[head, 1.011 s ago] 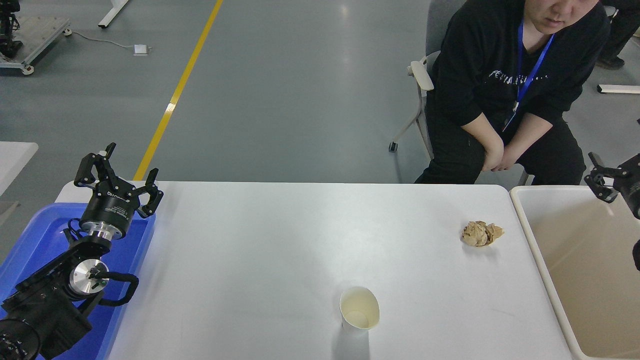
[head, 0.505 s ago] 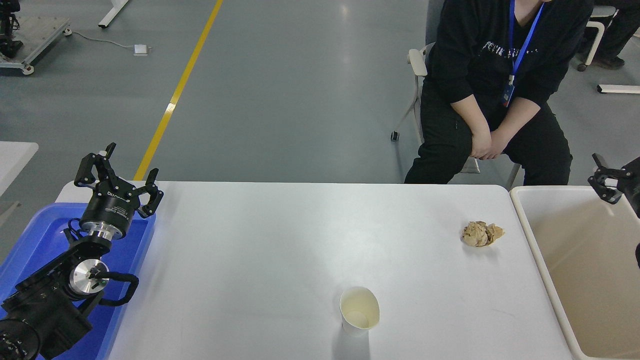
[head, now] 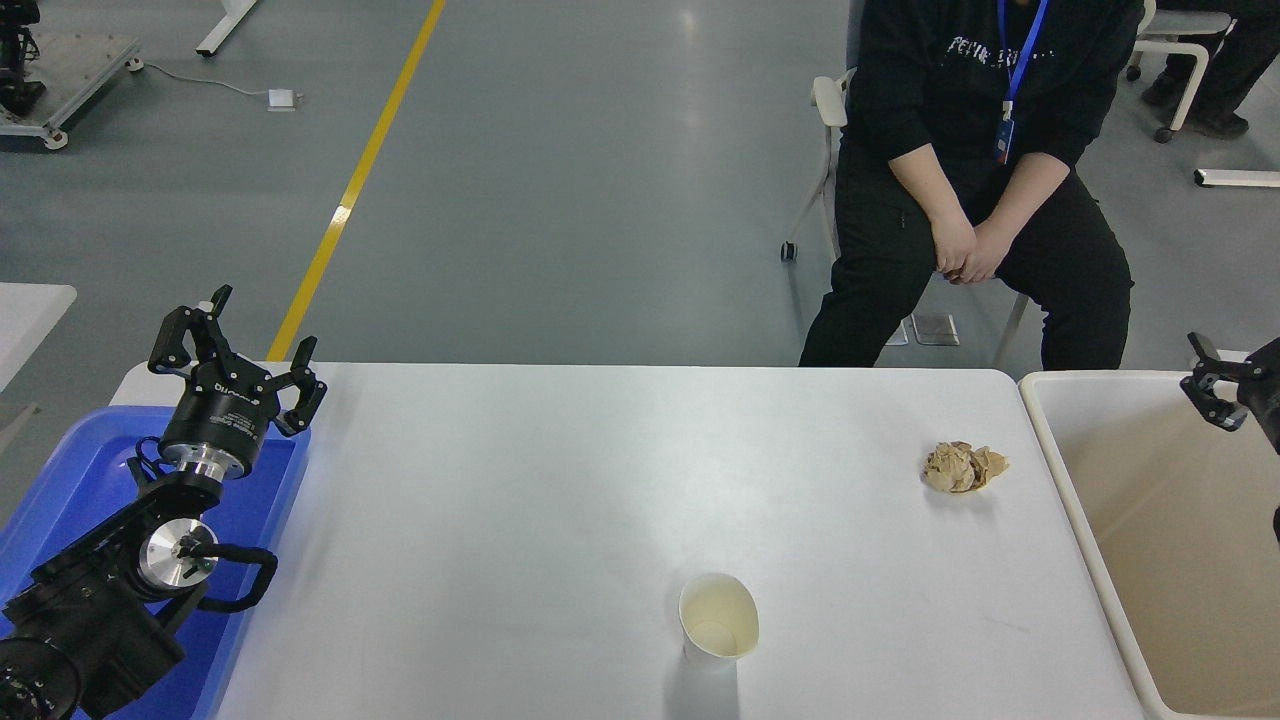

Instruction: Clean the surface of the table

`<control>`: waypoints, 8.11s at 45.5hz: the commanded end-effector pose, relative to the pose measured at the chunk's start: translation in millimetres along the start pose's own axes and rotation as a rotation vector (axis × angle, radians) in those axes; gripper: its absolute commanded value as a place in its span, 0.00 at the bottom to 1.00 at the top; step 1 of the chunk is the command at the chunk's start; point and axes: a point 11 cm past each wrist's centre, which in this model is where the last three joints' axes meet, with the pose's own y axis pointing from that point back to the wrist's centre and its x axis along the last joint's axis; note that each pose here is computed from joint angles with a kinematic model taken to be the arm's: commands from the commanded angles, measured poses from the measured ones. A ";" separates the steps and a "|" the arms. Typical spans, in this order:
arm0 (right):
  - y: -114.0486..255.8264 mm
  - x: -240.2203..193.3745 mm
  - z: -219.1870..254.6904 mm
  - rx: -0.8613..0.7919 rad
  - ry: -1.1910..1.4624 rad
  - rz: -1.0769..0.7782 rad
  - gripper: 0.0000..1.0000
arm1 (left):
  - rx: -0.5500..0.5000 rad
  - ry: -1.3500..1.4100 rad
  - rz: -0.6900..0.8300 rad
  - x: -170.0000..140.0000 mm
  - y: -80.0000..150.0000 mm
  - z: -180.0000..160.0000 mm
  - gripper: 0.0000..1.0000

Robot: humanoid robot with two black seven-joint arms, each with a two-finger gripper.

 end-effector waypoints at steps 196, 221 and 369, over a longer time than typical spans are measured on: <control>152.0 -315.3 202.7 -0.250 1.519 -1.647 0.82 | 0.000 0.000 0.000 0.0 0.0 0.0 1.00; 146.0 -314.6 201.1 -0.100 1.559 -1.624 0.00 | 0.000 0.000 0.000 0.0 0.0 0.0 1.00; 51.4 88.5 104.4 -0.656 1.193 0.252 0.00 | 0.000 0.000 0.000 0.0 0.0 0.0 1.00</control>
